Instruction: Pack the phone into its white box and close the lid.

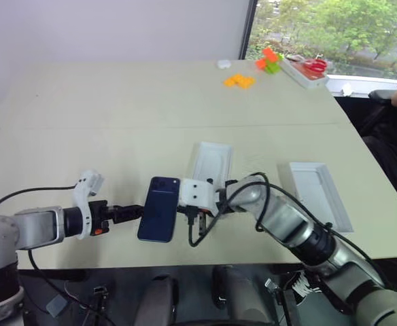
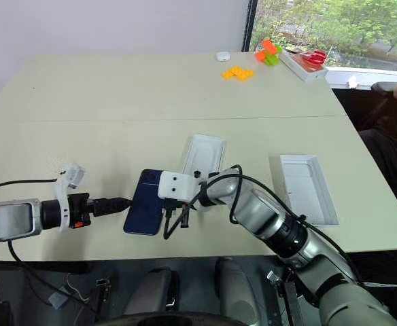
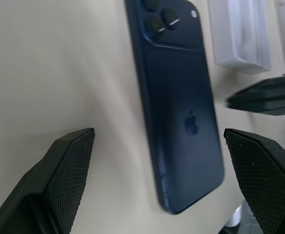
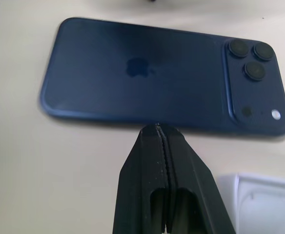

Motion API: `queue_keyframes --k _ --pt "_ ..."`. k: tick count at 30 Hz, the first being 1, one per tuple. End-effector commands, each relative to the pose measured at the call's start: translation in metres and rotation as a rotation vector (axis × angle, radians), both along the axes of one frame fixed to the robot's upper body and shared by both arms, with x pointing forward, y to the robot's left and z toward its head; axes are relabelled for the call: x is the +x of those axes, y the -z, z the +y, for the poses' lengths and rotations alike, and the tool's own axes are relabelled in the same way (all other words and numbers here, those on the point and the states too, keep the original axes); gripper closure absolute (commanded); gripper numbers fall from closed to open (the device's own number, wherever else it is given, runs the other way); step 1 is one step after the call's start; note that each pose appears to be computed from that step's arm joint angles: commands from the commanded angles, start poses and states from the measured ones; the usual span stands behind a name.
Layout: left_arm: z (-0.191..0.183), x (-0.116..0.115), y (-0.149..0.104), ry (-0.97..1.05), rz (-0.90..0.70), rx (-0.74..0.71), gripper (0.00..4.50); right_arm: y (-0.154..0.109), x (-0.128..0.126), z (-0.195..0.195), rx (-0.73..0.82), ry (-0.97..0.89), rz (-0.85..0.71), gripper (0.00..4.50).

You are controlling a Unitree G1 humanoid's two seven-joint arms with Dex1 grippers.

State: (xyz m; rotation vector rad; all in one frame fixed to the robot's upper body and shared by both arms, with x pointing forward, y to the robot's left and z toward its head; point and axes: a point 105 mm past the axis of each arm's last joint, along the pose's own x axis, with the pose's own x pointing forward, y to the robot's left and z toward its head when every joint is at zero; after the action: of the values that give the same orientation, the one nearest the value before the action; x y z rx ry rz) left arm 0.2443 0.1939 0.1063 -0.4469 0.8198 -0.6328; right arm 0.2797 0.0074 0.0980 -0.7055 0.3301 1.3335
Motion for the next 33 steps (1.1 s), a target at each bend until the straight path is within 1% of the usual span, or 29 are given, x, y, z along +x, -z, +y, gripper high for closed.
queue_keyframes --k 1,10,14,17,20,25,29,33 --pt "-0.019 -0.011 0.017 0.060 0.096 -0.036 0.00 -0.002 0.005 0.007 0.000 -0.001 -0.023 4.47" --pt "-0.035 -0.013 0.020 0.069 0.111 -0.063 0.00 0.008 0.009 0.011 -0.014 0.010 -0.008 4.47" --pt "-0.036 -0.014 0.021 0.057 0.117 -0.063 0.00 0.000 0.012 0.008 -0.005 0.014 -0.033 4.47" --pt "-0.030 -0.013 0.021 0.032 0.126 -0.054 0.00 -0.016 0.013 -0.002 0.024 0.026 -0.052 4.47" --pt "-0.028 -0.013 0.020 0.020 0.131 -0.055 0.00 -0.023 0.013 -0.011 0.023 0.035 -0.058 4.47" --pt "-0.029 -0.014 0.019 0.011 0.141 -0.057 0.00 -0.014 0.009 -0.023 -0.028 0.035 -0.058 4.47" --pt "-0.031 -0.015 0.019 0.006 0.150 -0.058 0.00 -0.004 0.006 -0.013 -0.018 0.023 -0.007 4.47" --pt "-0.032 -0.015 0.018 -0.001 0.153 -0.062 0.00 0.005 0.009 0.000 -0.029 0.002 0.009 4.47"
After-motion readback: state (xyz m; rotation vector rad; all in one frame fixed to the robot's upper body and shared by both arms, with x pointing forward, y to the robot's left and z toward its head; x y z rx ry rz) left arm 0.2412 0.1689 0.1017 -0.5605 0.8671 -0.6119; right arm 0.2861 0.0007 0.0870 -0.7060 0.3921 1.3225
